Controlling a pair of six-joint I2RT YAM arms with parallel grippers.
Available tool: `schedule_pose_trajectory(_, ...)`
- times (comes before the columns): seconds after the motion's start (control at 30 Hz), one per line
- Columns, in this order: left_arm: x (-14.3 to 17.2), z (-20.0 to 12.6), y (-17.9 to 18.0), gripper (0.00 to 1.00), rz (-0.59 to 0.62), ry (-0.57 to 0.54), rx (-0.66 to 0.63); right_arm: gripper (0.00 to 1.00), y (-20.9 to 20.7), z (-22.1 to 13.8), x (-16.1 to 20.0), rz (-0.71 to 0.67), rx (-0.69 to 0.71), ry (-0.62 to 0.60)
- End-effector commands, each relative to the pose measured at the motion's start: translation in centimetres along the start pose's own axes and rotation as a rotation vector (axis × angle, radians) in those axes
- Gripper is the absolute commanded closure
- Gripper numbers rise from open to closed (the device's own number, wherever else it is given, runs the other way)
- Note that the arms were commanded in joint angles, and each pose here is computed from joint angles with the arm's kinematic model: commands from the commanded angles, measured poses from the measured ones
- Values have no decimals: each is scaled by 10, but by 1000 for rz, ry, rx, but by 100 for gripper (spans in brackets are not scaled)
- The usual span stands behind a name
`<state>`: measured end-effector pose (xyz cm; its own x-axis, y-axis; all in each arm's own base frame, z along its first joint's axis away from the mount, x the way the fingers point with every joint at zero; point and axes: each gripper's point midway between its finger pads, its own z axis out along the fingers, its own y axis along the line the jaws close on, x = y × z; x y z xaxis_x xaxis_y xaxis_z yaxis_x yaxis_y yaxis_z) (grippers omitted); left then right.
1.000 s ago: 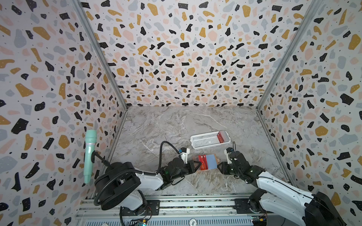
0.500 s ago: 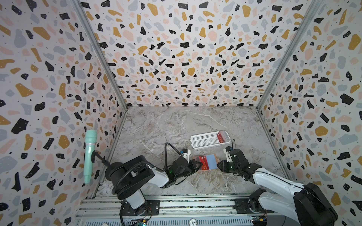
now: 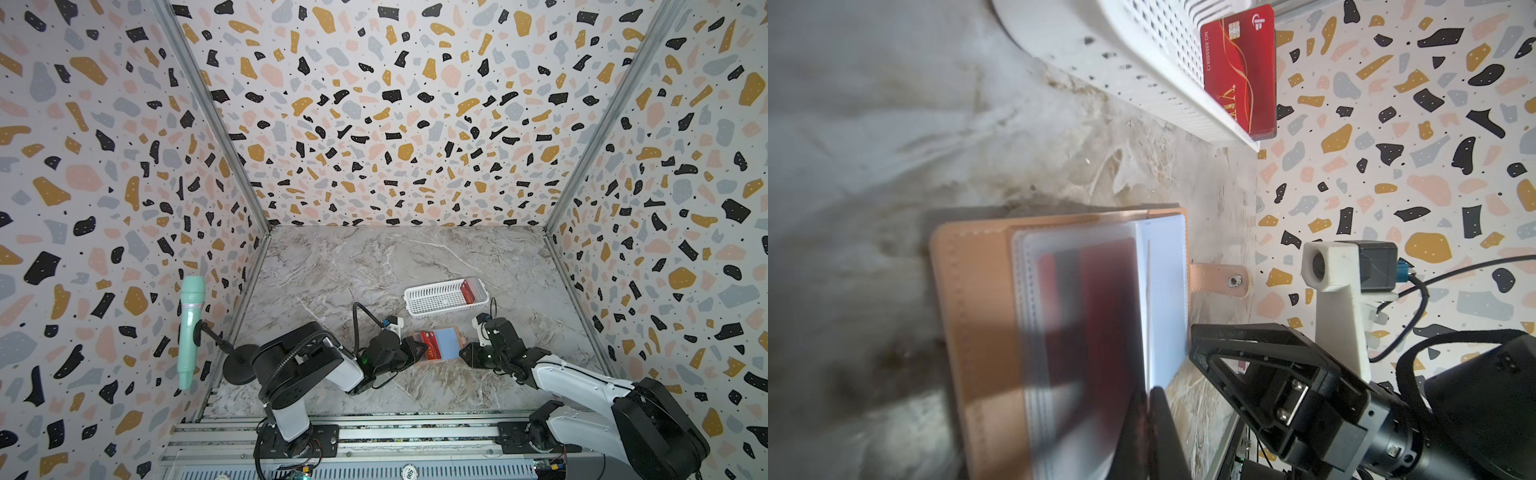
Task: Insert credit cards into a card holder
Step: Insert the credit card into the card slot.
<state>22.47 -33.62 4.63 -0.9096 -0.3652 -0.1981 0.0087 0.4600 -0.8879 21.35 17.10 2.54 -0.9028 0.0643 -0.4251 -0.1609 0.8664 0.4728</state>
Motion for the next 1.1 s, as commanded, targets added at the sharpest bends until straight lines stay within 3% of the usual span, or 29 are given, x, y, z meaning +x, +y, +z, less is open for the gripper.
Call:
schedule_pose_trajectory(0.0,-6,3,-16,100,4,-3,65,73,-5,2,6,-6,15,21)
schedule_pose_trajectory(1.07,-5,12,-8,100,-14,44,60,76,-11,3,15,-20,35,55)
